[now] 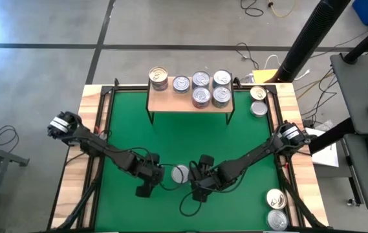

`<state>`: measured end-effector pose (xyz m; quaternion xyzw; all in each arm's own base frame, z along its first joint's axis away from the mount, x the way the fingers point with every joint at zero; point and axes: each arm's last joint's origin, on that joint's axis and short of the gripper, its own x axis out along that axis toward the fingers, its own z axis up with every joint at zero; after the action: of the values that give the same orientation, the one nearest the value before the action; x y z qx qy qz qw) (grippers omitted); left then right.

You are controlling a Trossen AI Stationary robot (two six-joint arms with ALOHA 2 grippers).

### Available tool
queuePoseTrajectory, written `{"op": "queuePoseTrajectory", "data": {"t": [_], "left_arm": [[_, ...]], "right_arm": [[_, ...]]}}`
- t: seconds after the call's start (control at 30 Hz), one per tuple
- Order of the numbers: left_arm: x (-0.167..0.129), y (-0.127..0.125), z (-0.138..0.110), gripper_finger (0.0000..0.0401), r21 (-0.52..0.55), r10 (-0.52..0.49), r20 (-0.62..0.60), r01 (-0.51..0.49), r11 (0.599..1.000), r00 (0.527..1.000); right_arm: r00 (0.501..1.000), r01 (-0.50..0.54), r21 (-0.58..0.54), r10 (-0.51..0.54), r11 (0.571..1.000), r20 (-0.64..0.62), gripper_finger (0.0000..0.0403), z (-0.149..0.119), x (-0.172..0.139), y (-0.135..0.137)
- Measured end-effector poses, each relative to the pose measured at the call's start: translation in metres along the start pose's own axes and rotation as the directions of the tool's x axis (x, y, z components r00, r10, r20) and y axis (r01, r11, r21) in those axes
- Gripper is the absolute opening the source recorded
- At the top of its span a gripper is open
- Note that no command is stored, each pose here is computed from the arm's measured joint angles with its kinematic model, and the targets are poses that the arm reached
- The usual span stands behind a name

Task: Stack canned seafood by type on shelf
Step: Put the left green white tuna can on the shelf

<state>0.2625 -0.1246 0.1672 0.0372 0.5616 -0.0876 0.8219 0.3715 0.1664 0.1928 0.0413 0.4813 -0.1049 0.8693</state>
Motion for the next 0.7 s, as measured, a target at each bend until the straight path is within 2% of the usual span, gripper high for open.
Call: {"op": "queuePoseTrajectory", "data": {"t": [0.13, 0.37, 0.47, 0.6, 0.7], "left_arm": [[0.001, 0.007, 0.0, 0.0373, 0.03, 0.009, -0.003, -0.009, 1.0, 1.0], [0.007, 0.015, -0.008, 0.0366, 0.011, -0.041, 0.045, 0.04, 0.999, 0.998], [0.006, 0.018, -0.014, 0.0362, 0.04, -0.071, 0.046, 0.069, 0.997, 0.996], [0.008, 0.023, -0.023, 0.0357, 0.113, 0.01, 0.12, -0.023, 0.993, 0.993], [0.018, 0.025, -0.029, 0.0354, 0.108, -0.007, 0.231, -0.019, 0.994, 0.973]], "right_arm": [[0.999, -0.041, -0.007, 0.041, 0.999, -0.029, 0.0382, 0.0, 0.001, 0.0], [0.998, -0.045, -0.018, 0.044, 0.999, -0.047, 0.0382, -0.002, 0.019, 0.0], [0.997, -0.039, -0.013, 0.038, 0.999, -0.066, 0.0382, -0.004, 0.022, 0.0], [0.995, -0.049, 0.035, 0.051, 0.998, -0.082, 0.0382, -0.005, 0.024, -0.001], [0.996, -0.053, 0.014, 0.054, 0.998, -0.065, 0.0382, -0.001, 0.025, -0.004]]}}
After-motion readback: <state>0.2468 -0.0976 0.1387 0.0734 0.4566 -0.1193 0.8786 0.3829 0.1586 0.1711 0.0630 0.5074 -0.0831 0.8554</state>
